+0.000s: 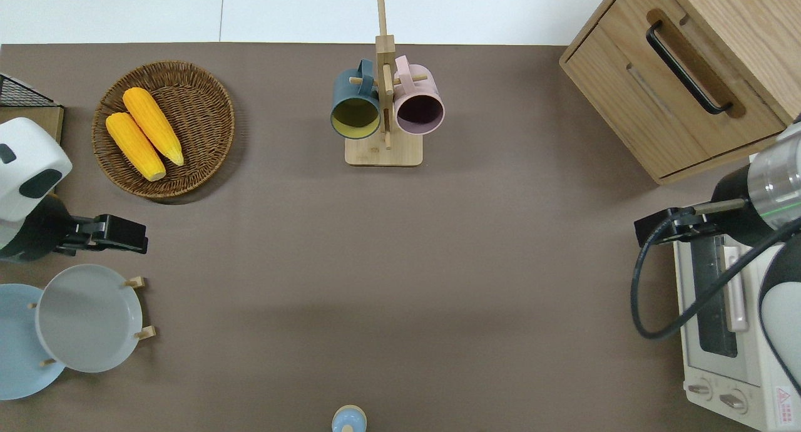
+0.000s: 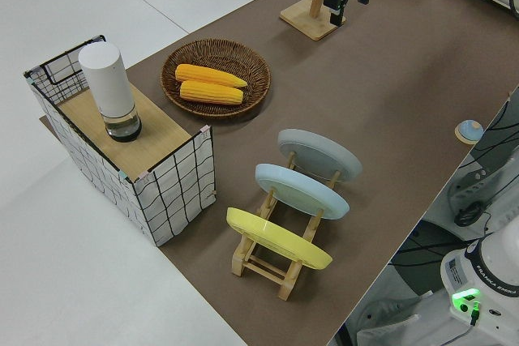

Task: Pick gray plate from low plate rack and place it on table with left arm
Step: 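Lower the left gripper onto the gray plate's rim in the rack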

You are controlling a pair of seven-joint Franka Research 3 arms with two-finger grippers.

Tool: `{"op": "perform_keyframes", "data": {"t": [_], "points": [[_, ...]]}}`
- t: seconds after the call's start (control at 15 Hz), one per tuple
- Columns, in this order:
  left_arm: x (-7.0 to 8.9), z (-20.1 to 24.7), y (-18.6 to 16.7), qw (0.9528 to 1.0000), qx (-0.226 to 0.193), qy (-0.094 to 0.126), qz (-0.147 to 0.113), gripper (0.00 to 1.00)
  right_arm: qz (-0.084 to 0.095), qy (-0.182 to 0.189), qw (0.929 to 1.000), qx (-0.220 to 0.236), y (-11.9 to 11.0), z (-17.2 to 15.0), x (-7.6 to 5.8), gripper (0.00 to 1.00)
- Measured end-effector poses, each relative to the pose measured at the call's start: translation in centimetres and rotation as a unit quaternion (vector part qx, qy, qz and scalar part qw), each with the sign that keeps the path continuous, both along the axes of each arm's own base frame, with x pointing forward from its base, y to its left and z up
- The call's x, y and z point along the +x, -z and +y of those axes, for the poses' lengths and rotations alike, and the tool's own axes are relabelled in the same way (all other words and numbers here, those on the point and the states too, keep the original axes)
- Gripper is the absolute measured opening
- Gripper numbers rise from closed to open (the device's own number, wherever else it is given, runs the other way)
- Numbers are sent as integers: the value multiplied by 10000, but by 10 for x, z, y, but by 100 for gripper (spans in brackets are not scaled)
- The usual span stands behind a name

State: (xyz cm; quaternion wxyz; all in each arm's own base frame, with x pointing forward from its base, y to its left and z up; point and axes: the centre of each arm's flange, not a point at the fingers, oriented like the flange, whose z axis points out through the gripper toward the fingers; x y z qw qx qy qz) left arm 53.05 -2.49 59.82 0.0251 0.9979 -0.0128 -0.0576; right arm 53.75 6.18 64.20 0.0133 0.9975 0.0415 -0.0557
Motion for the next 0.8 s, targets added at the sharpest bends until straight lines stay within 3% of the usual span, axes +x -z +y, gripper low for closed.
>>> {"op": "perform_keyframes", "data": {"t": [0.27, 0.8], "points": [[-20, 5, 3, 10000, 40, 6, 44, 100, 0, 0, 10000, 0, 0, 0, 0, 99], [-70, 11, 22, 9997, -69, 10, -222, 100, 0, 0, 10000, 0, 0, 0, 0, 99]]}}
